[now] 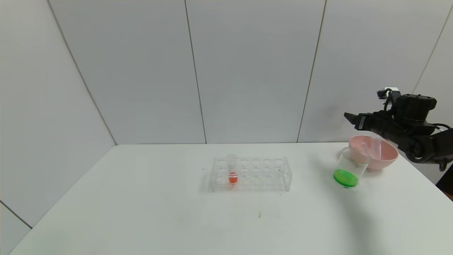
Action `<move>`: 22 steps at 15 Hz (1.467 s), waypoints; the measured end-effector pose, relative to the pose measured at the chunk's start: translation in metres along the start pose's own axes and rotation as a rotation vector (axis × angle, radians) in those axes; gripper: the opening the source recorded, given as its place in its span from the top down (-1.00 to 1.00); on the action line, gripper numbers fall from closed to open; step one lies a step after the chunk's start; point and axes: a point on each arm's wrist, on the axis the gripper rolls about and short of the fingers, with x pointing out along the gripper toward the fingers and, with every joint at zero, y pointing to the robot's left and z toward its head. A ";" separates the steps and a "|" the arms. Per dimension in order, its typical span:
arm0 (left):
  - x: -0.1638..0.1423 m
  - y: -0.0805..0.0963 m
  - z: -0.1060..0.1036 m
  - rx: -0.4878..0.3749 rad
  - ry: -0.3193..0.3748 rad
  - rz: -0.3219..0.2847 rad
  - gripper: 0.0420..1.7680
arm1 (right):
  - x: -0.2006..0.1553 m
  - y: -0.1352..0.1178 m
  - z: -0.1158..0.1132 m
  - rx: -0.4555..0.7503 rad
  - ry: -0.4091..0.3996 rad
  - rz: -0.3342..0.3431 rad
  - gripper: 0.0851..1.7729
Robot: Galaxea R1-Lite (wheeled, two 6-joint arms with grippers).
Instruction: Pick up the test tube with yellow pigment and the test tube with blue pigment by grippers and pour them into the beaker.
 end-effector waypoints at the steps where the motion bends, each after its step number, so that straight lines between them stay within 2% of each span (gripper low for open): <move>1: 0.000 0.000 0.000 0.000 0.000 0.000 -1.00 | 0.002 0.019 0.001 -0.005 -0.004 0.016 -0.65; 5: 0.000 0.000 0.000 0.000 0.000 0.000 -1.00 | -0.009 0.088 0.014 0.023 -0.025 0.112 -0.76; 9: 0.000 0.000 0.000 0.000 0.000 0.000 -1.00 | -0.053 0.116 0.041 0.026 -0.061 0.184 -0.83; 13: 0.000 0.000 0.000 0.000 0.000 0.000 -1.00 | -0.114 0.111 0.074 0.025 -0.143 0.184 -0.87; 18: 0.000 0.000 0.000 0.000 0.000 0.000 -1.00 | -0.202 0.081 0.101 -0.040 -0.366 0.113 -0.89; 22: 0.000 0.000 0.000 0.000 0.000 0.001 -1.00 | -0.275 0.077 0.097 -0.067 -0.454 0.133 -0.91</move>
